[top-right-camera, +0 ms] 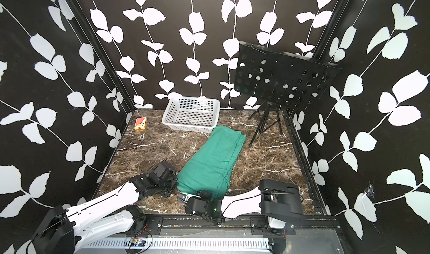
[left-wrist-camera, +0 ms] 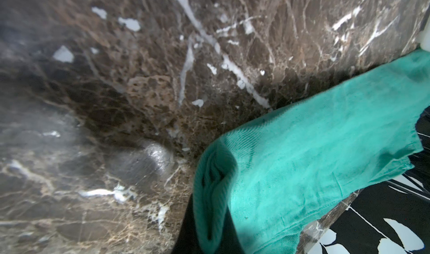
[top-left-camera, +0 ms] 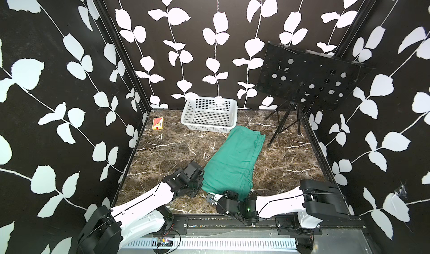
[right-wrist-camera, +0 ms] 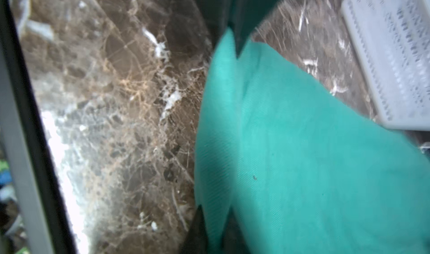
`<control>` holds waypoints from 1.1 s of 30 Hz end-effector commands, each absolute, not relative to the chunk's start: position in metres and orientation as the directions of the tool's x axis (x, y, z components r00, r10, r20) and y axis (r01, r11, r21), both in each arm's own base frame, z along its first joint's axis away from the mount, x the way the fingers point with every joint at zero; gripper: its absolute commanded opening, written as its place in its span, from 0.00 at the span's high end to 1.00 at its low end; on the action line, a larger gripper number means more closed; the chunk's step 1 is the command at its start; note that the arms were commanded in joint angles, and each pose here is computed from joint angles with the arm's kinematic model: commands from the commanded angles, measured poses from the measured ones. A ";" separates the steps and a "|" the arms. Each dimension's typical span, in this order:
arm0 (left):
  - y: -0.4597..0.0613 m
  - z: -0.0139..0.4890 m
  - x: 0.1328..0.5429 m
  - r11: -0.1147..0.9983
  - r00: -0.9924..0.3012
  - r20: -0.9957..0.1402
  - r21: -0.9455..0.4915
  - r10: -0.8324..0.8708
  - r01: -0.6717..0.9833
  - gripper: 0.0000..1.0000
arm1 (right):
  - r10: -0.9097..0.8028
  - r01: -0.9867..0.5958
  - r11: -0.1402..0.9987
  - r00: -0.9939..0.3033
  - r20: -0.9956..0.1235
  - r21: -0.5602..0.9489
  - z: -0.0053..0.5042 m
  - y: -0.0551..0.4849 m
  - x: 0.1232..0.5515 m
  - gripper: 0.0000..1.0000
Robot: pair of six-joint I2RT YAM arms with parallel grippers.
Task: Roll up the long pants
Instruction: Roll the long pant at the center of the board.
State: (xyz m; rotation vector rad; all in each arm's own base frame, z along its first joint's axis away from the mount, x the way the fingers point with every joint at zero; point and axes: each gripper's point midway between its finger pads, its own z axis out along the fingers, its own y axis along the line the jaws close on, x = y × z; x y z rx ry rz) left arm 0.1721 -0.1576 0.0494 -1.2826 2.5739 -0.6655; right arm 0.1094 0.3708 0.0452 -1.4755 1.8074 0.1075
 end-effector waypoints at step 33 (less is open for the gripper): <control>-0.196 0.065 0.164 0.689 -0.881 -0.045 -0.643 -0.471 -0.335 0.42 | -0.455 -0.407 0.556 -0.879 -0.144 0.724 0.030 0.343 0.135 1.00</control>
